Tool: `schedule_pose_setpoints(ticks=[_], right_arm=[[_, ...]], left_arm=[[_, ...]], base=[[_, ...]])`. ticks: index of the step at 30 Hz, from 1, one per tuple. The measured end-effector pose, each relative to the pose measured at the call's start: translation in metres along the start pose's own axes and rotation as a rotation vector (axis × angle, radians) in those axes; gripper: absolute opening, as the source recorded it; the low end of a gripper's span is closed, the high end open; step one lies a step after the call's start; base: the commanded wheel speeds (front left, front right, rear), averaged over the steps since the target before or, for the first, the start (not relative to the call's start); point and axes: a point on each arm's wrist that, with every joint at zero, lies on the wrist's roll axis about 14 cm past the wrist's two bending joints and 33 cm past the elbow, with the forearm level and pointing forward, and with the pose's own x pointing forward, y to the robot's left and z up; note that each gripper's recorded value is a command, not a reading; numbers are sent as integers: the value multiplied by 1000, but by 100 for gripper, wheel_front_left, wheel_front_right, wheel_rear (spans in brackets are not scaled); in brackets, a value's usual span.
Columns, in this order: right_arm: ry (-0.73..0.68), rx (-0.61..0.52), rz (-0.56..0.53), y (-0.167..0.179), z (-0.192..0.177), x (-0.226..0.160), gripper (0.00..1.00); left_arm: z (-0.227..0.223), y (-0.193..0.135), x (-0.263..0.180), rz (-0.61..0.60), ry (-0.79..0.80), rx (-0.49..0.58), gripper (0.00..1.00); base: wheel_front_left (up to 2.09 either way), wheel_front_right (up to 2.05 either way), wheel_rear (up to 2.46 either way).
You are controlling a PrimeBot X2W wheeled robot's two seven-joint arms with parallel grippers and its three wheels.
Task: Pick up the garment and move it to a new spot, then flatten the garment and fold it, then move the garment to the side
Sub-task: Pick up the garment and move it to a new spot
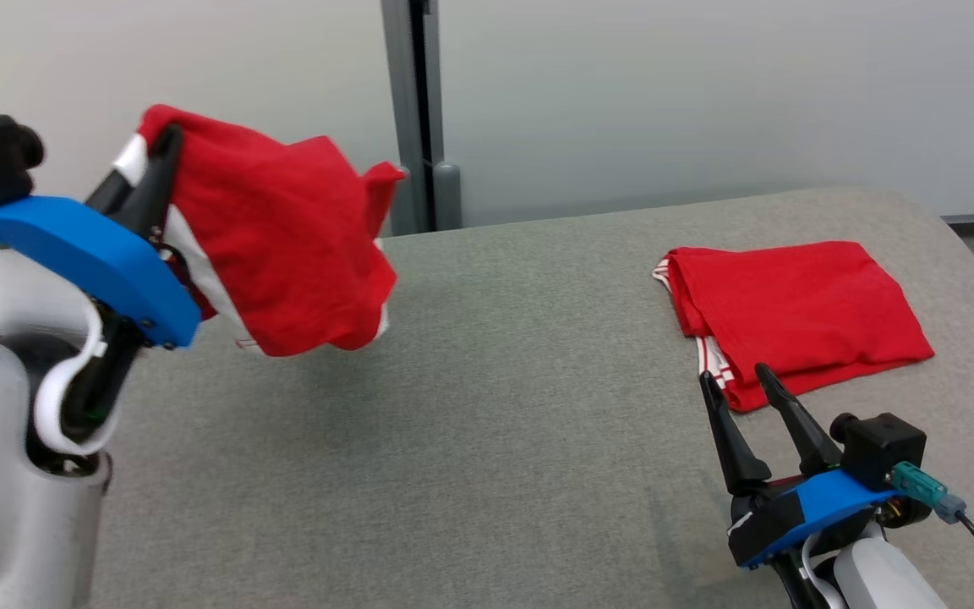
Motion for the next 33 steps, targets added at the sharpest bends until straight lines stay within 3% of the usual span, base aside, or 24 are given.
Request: schedule_pose_setpoints(ticks=[9,14,20,21,22,23,27,33], right_arm=[[6,-4,-101,-33,0,-22,100],[19,3,-134,-42,-5,-28,100],[38,1,-132,-43,-10,-23,100],[41,2,-129,-42,-11,-22,100],[42,3,-123,-40,-12,-20,100],[41,4,-118,-39,-12,-18,100],[50,8,-99,-33,-14,-14,100],[51,6,-71,-27,-15,-6,100]], left_arm=[[-39,-92,27,-206,10,-68,0],[-119,-141,29,-275,103,-121,0],[-205,-157,22,-273,248,-162,0],[-215,-160,21,-282,273,-162,11],[-225,-162,19,-289,305,-164,34],[-233,-165,17,-301,325,-153,100],[-247,-163,15,-300,357,-147,100],[-221,-153,26,-281,248,-153,100]], base=[[0,0,0],[0,0,0],[0,0,0],[0,0,0],[0,0,0],[0,0,0],[0,0,0],[0,0,0]])
